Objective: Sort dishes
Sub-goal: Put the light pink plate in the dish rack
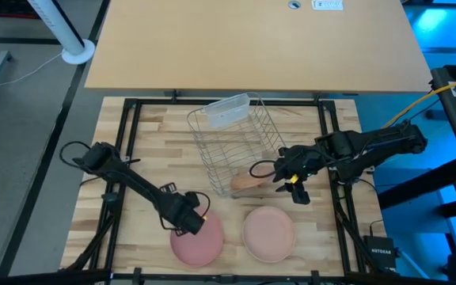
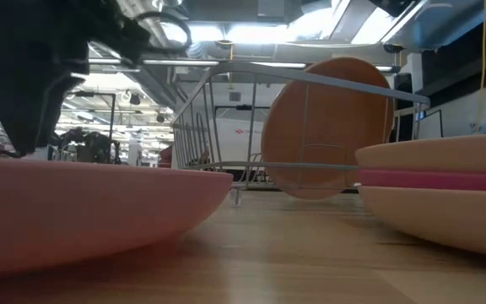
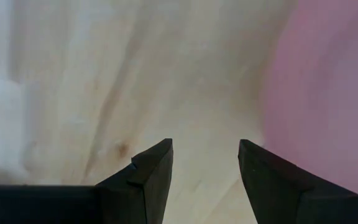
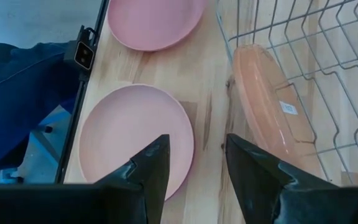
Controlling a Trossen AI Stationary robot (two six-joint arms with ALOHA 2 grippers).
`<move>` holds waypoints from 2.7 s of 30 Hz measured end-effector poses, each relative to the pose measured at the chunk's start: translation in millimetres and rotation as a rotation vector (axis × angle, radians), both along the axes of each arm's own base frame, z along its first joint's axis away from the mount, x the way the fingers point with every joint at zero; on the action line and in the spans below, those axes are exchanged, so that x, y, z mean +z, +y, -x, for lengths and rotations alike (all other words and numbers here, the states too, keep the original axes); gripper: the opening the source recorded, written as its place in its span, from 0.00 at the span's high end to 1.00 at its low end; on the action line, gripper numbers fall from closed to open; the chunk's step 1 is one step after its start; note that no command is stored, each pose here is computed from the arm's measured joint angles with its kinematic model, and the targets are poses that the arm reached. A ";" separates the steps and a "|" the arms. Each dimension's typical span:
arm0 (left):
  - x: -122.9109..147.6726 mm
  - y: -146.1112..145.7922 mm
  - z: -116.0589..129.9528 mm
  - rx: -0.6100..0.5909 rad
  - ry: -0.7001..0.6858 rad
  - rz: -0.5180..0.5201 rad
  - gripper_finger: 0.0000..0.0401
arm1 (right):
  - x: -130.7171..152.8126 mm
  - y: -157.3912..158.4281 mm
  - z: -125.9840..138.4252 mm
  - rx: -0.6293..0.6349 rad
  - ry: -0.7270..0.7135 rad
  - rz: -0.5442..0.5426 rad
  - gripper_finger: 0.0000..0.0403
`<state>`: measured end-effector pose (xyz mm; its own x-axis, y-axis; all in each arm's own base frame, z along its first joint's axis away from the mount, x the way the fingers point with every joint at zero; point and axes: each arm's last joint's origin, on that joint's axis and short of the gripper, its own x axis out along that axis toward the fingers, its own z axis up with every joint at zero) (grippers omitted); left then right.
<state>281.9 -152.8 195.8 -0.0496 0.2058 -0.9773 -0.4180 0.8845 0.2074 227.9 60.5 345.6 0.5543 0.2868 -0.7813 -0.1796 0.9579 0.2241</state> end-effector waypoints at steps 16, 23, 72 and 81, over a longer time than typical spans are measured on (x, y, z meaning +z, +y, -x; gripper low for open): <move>8.1 37.7 73.6 0.311 -0.766 0.406 0.57 | 0.0 0.1 0.0 0.003 0.000 -0.004 0.60; -13.6 29.8 75.8 0.263 -0.704 0.401 0.57 | 0.1 0.1 0.0 0.003 0.000 -0.004 0.60; -16.5 5.8 45.7 0.207 -0.651 0.429 0.99 | 24.8 0.2 6.1 0.005 -0.005 -0.069 0.60; 37.8 -3.1 30.6 0.091 -0.774 0.232 1.00 | 66.3 -5.1 22.5 0.014 -0.075 -0.020 0.60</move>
<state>251.4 -155.9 233.7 0.6507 0.0213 -0.7590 -0.4404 0.8249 -0.3543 205.4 55.4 411.8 0.6067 0.3104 -0.7318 -0.2099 0.9505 0.2291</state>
